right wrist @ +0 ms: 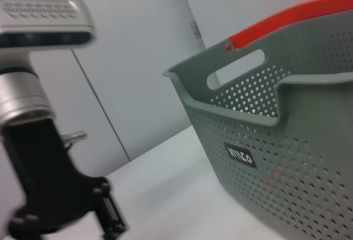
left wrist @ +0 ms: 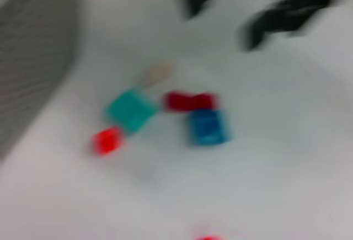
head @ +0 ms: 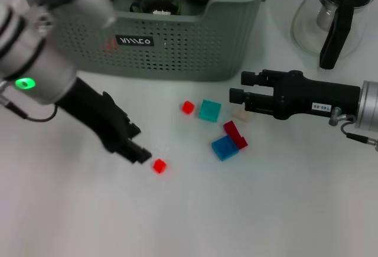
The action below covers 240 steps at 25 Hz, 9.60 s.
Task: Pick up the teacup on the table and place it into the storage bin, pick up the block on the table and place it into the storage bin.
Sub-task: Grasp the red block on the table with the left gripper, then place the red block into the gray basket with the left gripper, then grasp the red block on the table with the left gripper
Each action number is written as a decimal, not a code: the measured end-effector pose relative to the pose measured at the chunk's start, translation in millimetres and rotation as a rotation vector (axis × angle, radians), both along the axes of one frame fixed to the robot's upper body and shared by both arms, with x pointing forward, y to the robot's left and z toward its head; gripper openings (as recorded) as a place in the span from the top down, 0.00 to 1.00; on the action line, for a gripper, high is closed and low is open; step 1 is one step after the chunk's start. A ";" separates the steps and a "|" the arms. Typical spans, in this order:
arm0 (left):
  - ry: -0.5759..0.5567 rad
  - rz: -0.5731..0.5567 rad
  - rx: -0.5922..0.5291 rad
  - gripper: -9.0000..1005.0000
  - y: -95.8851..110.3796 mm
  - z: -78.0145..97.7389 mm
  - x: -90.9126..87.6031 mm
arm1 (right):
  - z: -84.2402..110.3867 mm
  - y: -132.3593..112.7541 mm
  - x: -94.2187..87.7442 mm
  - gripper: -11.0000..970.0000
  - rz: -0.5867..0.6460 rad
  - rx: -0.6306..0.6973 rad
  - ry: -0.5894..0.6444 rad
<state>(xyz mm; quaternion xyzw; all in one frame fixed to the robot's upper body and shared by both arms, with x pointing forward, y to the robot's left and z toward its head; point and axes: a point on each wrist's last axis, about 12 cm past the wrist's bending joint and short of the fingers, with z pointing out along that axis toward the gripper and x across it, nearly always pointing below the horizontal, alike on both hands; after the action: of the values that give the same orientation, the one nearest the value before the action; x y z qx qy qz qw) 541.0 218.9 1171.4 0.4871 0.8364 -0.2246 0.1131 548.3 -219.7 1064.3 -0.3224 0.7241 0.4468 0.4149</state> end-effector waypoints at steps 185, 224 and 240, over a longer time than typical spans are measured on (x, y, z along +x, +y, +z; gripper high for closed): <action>-0.406 0.146 -1.129 0.35 78.0 -7.6 -12.1 | -3.1 -6.2 -0.2 0.33 -0.054 0.018 0.019; -0.033 -0.039 -0.488 0.35 -19.9 -73.6 -0.8 | -0.3 -20.4 3.2 0.34 -0.135 0.052 0.039; 0.057 0.094 -0.141 0.35 -62.8 -46.1 27.7 | -1.0 -24.5 4.3 0.33 -0.168 0.057 0.041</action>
<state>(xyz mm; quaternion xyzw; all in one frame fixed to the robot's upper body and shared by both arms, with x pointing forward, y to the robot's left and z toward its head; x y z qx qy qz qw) 568.7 156.1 1125.3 0.4314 0.8434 -0.2911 0.1337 552.6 -244.3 1063.4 -0.2395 0.7439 0.4372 0.4450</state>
